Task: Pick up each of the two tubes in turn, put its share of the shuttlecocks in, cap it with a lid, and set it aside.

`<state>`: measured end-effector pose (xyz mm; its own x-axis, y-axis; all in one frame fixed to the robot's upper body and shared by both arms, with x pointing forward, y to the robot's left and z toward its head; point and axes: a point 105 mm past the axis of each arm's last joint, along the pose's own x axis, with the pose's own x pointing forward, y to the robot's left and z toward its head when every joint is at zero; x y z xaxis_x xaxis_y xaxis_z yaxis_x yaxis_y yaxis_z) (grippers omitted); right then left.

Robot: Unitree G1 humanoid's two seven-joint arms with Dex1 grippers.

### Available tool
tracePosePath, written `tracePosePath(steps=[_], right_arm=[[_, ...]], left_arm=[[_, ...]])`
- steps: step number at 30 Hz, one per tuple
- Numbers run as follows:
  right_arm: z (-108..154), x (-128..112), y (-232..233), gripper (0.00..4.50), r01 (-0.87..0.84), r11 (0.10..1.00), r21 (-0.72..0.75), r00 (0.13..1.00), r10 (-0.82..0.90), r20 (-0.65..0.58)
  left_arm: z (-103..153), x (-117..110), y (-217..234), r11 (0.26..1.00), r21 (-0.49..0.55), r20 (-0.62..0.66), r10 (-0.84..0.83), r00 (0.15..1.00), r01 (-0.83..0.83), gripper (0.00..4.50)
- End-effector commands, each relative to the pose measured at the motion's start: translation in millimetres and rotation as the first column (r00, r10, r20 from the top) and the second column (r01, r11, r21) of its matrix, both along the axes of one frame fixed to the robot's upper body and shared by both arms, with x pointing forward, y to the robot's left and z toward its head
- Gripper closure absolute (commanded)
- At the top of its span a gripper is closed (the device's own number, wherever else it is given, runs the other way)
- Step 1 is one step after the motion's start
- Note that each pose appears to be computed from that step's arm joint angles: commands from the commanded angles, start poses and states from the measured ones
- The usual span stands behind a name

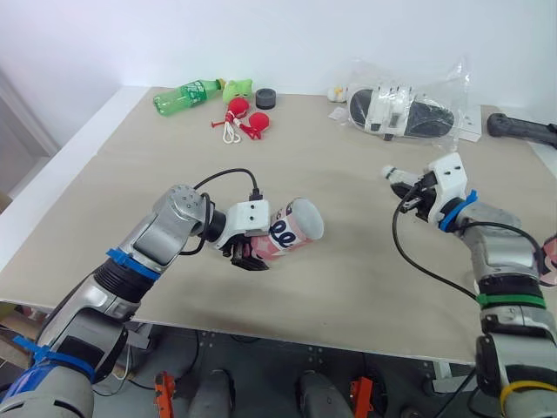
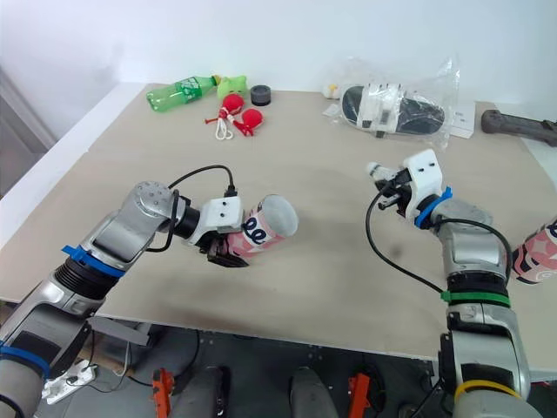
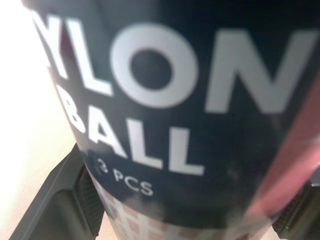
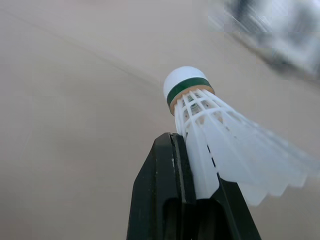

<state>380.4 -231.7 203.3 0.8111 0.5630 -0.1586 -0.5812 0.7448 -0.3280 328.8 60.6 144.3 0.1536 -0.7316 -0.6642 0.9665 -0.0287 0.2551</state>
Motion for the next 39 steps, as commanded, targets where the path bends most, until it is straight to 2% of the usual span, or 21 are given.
tracePosePath(steps=[1,6,10,19,26,33,34,35,39], right_arm=[[69.0,-50.4,54.6,4.43,-0.334,0.936,-0.111,0.935,0.344,0.087],[86.9,-88.3,94.6,4.43,-0.513,0.838,-0.189,0.848,0.528,0.039],[69.4,-107.2,117.3,4.43,-0.602,0.746,-0.285,0.789,0.611,-0.068],[44.9,-97.8,116.0,4.43,-0.565,0.702,-0.434,0.811,0.568,-0.136],[48.1,-96.0,112.1,4.43,-0.551,0.708,-0.442,0.819,0.56,-0.125],[40.3,-109.8,129.5,4.43,-0.634,0.644,-0.428,0.755,0.636,-0.161],[39.7,-110.5,131.7,3.8,-0.643,0.637,-0.426,0.747,0.645,-0.163],[39.3,-110.8,133.1,3.66,-0.648,0.633,-0.425,0.742,0.65,-0.164],[41.3,-109.8,135.5,1.72,-0.648,0.636,-0.42,0.74,0.657,-0.146]], left_arm=[[-4.1,-3.6,-3.7,1.0,0.005,-0.012,-0.02,1.0,0.02,0.85],[-4.5,-3.2,-6.0,1.0,-0.002,-0.01,-0.02,1.0,0.02,0.85],[-4.4,-3.6,-7.4,1.0,-0.009,-0.011,-0.019,1.0,0.019,0.85],[-4.0,-2.4,-7.3,1.0,-0.011,-0.009,-0.016,1.0,0.016,0.85],[-4.3,-2.7,-6.5,1.0,-0.011,-0.009,-0.015,1.0,0.015,0.85],[-4.4,-2.6,-8.1,1.0,-0.012,-0.009,-0.019,1.0,0.019,0.85],[-4.1,-2.4,-8.4,1.0,-0.012,-0.007,-0.02,1.0,0.02,0.85],[-3.9,-2.2,-8.6,1.0,-0.012,-0.007,-0.02,1.0,0.02,0.85],[-3.6,-2.2,-7.8,1.0,-0.011,-0.005,-0.019,1.0,0.019,0.85]])
